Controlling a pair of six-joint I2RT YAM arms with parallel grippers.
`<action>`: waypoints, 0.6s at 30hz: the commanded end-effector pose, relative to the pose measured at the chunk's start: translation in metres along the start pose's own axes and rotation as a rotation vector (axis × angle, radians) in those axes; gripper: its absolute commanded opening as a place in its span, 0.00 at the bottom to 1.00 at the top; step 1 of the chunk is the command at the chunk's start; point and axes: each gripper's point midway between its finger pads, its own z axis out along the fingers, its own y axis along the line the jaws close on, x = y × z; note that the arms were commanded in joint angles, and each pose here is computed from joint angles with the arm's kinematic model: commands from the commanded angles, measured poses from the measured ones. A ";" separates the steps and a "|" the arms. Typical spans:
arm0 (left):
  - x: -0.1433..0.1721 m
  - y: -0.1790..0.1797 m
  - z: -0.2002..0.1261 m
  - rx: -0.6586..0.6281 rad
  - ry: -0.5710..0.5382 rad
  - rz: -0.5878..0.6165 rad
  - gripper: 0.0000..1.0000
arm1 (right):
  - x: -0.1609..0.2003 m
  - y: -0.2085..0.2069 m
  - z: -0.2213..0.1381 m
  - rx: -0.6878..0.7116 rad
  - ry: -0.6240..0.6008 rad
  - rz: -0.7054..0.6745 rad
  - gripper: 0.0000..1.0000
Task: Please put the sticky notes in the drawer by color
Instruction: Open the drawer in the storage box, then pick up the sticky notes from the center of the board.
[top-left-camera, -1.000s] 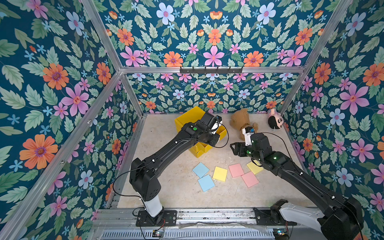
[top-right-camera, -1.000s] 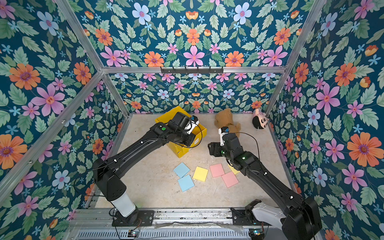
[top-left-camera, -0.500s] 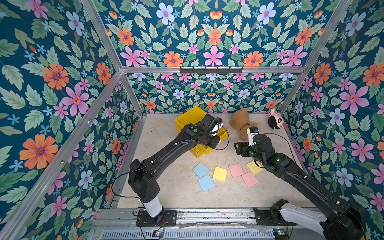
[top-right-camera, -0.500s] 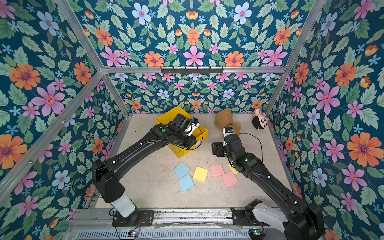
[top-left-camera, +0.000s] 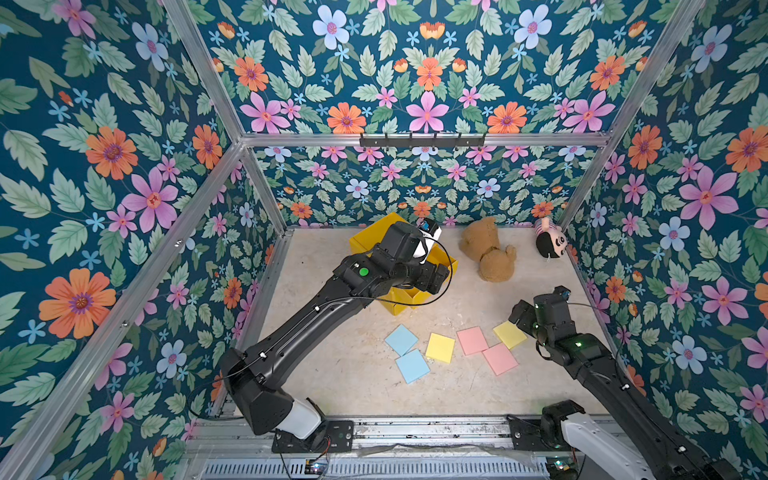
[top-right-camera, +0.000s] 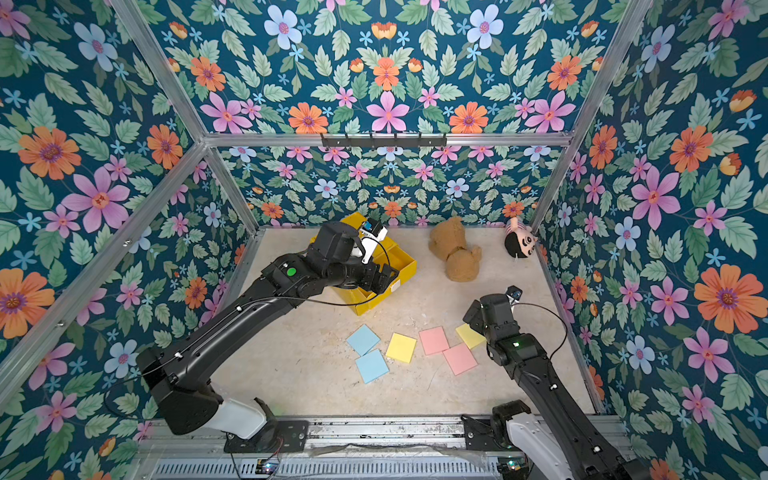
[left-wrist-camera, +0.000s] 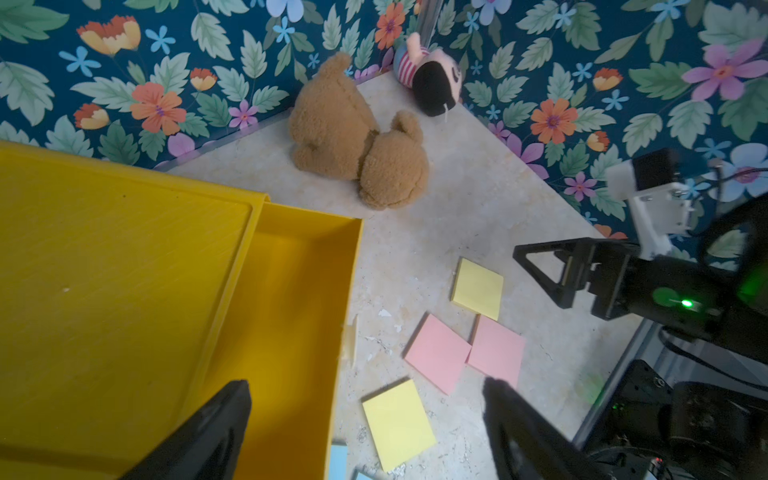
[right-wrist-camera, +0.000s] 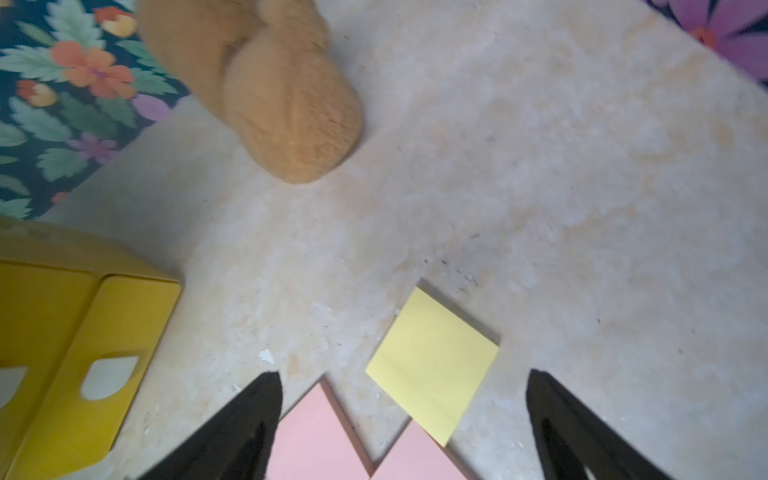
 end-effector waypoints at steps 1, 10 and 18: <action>-0.014 -0.011 -0.001 0.021 -0.097 -0.009 0.99 | 0.013 -0.010 0.013 -0.010 0.062 0.090 0.96; -0.006 -0.011 0.004 0.014 -0.142 -0.018 0.99 | 0.029 -0.016 0.052 0.041 0.129 0.095 0.95; -0.002 -0.004 0.003 -0.027 -0.135 -0.002 0.99 | 0.041 -0.005 0.071 -0.008 0.182 0.112 0.94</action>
